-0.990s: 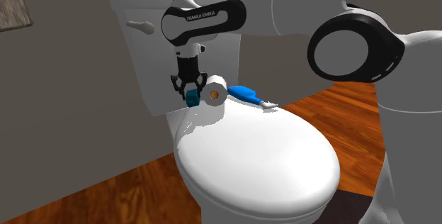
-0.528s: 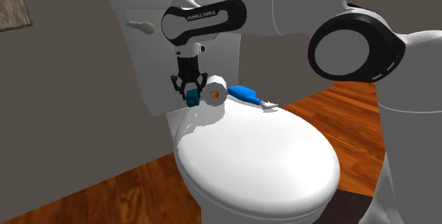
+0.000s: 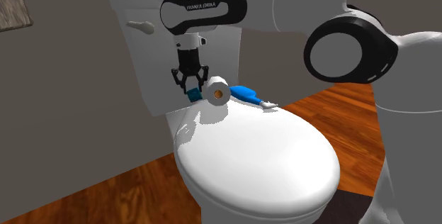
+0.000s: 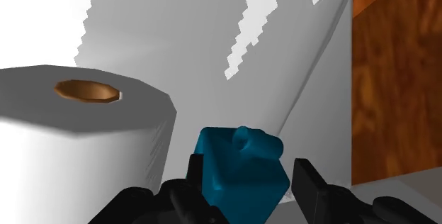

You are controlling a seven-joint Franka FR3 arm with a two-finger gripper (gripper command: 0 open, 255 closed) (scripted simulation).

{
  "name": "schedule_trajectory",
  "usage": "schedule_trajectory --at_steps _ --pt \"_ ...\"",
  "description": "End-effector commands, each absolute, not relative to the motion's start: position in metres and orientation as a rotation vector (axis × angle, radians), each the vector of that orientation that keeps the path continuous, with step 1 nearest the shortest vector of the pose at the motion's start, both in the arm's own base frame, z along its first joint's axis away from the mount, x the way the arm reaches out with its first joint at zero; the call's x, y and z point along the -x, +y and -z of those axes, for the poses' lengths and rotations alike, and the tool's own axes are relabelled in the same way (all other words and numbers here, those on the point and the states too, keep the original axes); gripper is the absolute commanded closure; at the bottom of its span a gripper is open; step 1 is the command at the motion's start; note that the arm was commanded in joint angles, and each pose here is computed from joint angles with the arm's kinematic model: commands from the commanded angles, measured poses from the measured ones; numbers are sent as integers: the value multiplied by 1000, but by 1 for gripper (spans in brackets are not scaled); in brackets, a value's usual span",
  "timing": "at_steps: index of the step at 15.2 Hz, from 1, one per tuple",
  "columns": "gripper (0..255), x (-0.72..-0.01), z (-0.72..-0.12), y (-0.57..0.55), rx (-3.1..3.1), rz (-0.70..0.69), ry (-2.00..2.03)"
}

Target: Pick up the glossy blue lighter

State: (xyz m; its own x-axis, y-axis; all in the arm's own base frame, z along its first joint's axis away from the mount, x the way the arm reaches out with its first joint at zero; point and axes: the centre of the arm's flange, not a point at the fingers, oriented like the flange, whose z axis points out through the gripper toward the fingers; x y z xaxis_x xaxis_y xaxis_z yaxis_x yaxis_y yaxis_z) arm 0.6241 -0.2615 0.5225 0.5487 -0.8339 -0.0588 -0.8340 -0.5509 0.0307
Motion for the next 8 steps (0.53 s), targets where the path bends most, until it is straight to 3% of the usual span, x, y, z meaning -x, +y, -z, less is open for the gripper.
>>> schedule_trajectory --at_steps 1,8 --pt "255 -624 -535 -262 2764 -102 1488" --pt "255 -624 -562 -262 2764 -102 1488"
